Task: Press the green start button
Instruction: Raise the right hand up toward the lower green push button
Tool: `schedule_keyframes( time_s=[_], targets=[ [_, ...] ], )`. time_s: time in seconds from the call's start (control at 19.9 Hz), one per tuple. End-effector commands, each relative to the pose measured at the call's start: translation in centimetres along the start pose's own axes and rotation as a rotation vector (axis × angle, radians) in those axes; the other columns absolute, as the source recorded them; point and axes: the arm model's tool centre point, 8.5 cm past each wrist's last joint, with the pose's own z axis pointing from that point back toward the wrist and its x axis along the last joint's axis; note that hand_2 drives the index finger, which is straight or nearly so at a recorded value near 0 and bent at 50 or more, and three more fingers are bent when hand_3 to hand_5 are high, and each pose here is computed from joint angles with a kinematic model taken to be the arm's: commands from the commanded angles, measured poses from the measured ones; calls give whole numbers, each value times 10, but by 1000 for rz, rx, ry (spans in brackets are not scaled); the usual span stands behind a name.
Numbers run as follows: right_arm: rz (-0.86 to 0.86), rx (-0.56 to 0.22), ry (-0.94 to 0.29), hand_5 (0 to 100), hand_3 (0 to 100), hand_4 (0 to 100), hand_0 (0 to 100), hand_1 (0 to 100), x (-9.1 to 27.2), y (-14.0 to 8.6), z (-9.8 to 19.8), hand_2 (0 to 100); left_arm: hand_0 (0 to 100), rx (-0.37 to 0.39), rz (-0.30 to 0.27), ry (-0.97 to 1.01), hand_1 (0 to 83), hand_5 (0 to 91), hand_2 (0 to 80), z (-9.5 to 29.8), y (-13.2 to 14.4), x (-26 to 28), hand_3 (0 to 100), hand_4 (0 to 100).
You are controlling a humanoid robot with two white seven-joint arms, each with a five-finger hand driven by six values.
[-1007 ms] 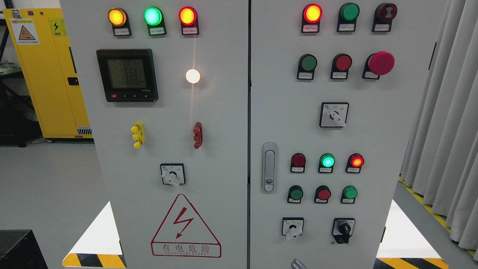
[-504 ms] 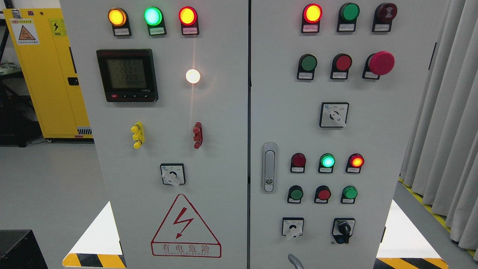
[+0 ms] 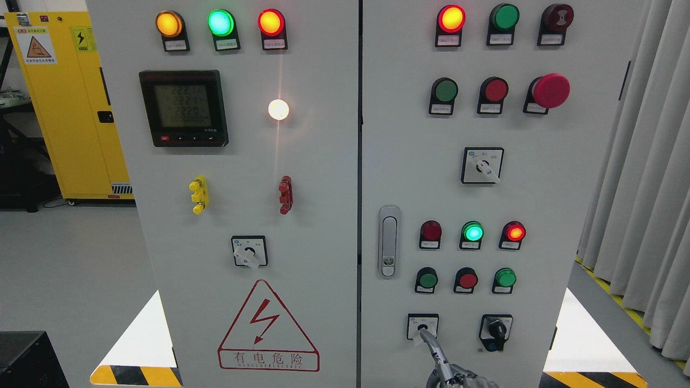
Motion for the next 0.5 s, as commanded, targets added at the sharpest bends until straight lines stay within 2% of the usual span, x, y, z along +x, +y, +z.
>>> schedule_keyframes(
  time_s=[0.0, 0.45],
  targets=[
    [86, 20, 34, 1000, 996, 1000, 669, 949, -22, 4, -23, 0, 120, 0, -1, 0, 556, 0, 0, 0, 0, 0, 0, 0],
    [96, 19, 74, 1000, 1000, 1000, 671, 948, -33, 8, -41, 0, 120, 0, -1, 0, 556, 0, 0, 0, 0, 0, 0, 0]
  ],
)
